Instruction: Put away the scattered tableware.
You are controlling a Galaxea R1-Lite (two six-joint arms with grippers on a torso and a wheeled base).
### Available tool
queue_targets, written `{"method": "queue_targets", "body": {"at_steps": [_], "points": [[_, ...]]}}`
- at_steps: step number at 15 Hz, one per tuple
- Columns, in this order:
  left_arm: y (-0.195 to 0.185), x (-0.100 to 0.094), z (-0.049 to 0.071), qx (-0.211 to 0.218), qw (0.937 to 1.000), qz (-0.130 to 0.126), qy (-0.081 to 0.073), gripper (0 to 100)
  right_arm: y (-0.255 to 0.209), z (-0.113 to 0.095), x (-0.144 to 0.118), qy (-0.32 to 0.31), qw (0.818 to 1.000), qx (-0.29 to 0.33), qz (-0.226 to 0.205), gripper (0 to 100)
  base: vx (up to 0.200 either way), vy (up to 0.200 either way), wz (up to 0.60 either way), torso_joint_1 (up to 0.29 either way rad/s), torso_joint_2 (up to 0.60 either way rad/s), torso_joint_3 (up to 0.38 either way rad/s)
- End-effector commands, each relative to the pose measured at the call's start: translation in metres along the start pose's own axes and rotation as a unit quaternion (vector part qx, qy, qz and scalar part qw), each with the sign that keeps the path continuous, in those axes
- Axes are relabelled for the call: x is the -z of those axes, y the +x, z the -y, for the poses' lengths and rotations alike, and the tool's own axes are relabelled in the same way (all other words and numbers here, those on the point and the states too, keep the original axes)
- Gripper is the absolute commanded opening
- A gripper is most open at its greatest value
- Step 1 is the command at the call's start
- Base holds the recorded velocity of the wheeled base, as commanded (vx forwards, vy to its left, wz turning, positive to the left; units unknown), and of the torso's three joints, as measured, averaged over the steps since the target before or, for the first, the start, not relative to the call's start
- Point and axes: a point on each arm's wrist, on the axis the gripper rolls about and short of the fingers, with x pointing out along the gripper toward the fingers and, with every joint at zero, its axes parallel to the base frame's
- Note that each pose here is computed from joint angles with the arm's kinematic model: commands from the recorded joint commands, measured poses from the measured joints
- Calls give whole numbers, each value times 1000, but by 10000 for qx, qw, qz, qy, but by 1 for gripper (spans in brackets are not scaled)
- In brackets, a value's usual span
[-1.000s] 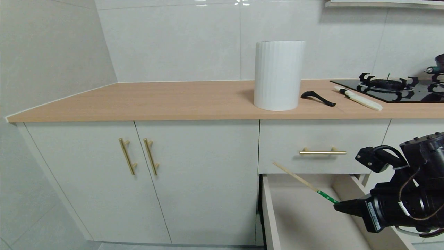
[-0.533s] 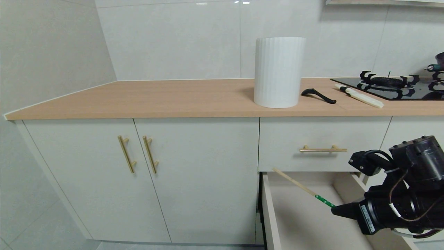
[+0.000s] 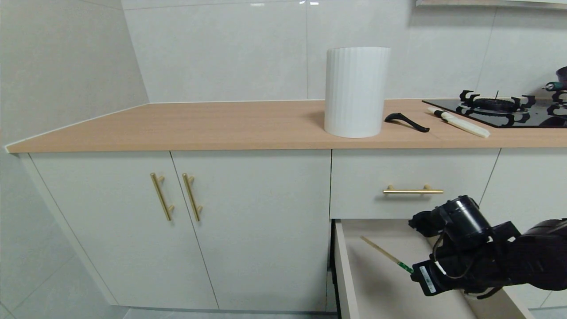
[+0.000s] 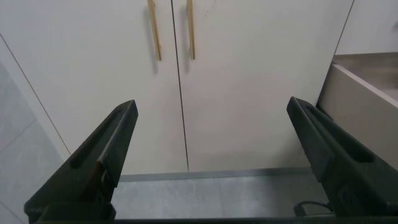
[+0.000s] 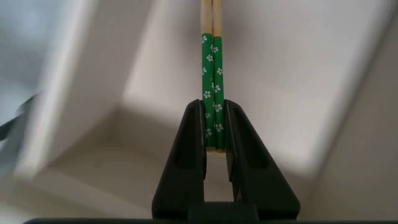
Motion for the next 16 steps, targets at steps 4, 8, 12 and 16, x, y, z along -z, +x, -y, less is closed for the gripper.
{"method": "queue_targets", "body": {"at_steps": [4,8,12,16], "points": [[0,0,0,-3,10000,-7,-1,100,80,-12,-1,842,9933,225,-761,0,0,0,0,0,0,0],[0,0,0,4,10000,-7,7,100,110,-20,12,768,9898,283,-1164,0,0,0,0,0,0,0],[0,0,0,-3,10000,-7,-1,100,124,-27,19,623,9894,629,-1148,0,0,0,0,0,0,0],[0,0,0,-3,10000,-7,-1,100,124,-28,19,642,9896,627,-1122,0,0,0,0,0,0,0]]}}
